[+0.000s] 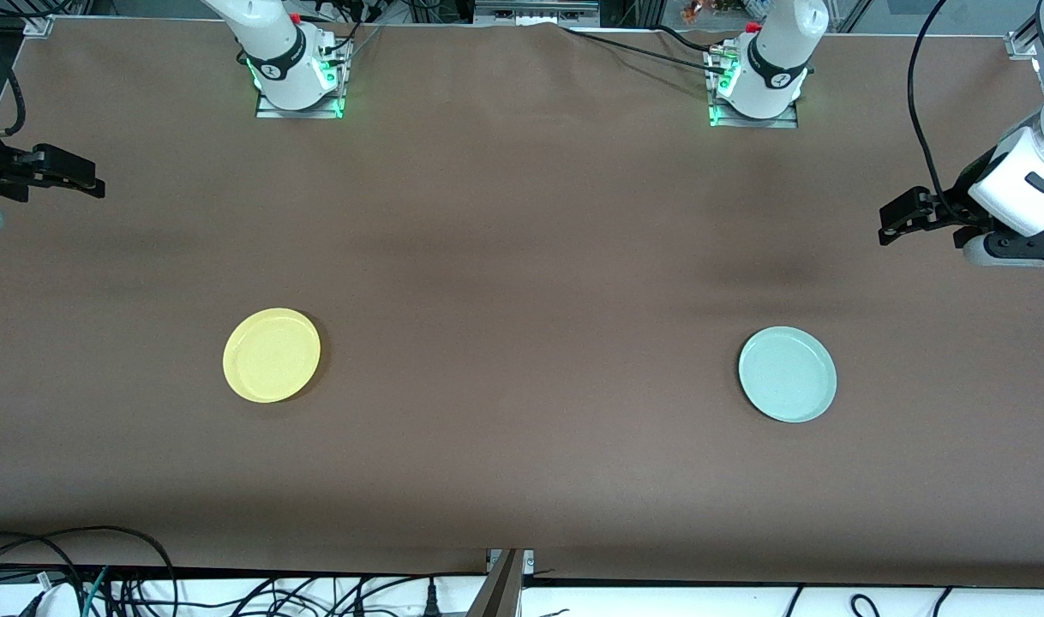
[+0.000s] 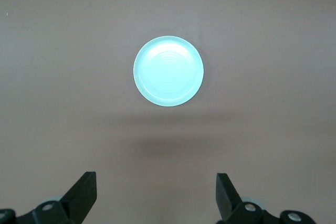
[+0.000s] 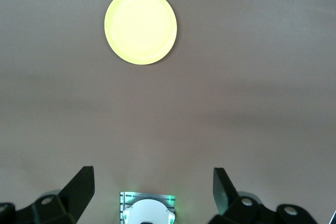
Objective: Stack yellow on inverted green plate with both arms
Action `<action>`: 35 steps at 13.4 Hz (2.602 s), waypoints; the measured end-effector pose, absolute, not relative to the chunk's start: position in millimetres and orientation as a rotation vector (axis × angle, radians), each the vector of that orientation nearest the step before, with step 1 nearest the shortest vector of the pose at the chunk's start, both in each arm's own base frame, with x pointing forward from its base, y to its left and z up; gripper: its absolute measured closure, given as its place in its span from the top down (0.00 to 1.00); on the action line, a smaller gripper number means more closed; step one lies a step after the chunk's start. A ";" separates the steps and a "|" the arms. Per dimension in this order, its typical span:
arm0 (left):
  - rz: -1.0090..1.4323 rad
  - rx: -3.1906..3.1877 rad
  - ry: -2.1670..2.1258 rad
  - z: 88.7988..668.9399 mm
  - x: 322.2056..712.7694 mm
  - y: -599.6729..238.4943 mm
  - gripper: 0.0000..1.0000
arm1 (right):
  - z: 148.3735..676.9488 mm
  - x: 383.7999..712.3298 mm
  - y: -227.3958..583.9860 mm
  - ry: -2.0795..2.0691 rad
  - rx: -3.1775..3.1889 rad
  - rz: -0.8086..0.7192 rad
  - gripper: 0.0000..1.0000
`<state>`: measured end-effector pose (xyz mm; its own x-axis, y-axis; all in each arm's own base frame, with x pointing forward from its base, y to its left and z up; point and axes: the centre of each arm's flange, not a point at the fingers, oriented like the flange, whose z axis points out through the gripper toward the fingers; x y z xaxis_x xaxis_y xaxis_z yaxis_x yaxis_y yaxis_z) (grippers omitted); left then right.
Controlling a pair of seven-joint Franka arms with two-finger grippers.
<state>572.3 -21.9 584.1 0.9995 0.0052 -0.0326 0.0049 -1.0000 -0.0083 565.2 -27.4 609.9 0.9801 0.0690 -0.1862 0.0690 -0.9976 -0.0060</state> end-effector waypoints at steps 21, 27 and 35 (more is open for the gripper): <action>0.073 -3.132 -0.013 582.0 571.3 -27.6 1.00 | 609.9 565.2 -28.6 0.105 3.126 -0.294 1.00; 0.077 -3.132 -0.012 580.7 571.9 -27.9 1.00 | 609.9 565.2 -28.6 0.105 3.126 -0.294 1.00; 0.077 -3.131 -0.012 580.7 572.0 -27.9 1.00 | 609.9 565.2 -28.6 0.105 3.126 -0.294 1.00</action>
<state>572.0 -27.9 580.7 0.9988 0.0081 -0.0490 0.0076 -0.9999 -0.0093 565.2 -28.6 609.9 0.9802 0.0666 -0.1863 0.0667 -0.9978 -0.0058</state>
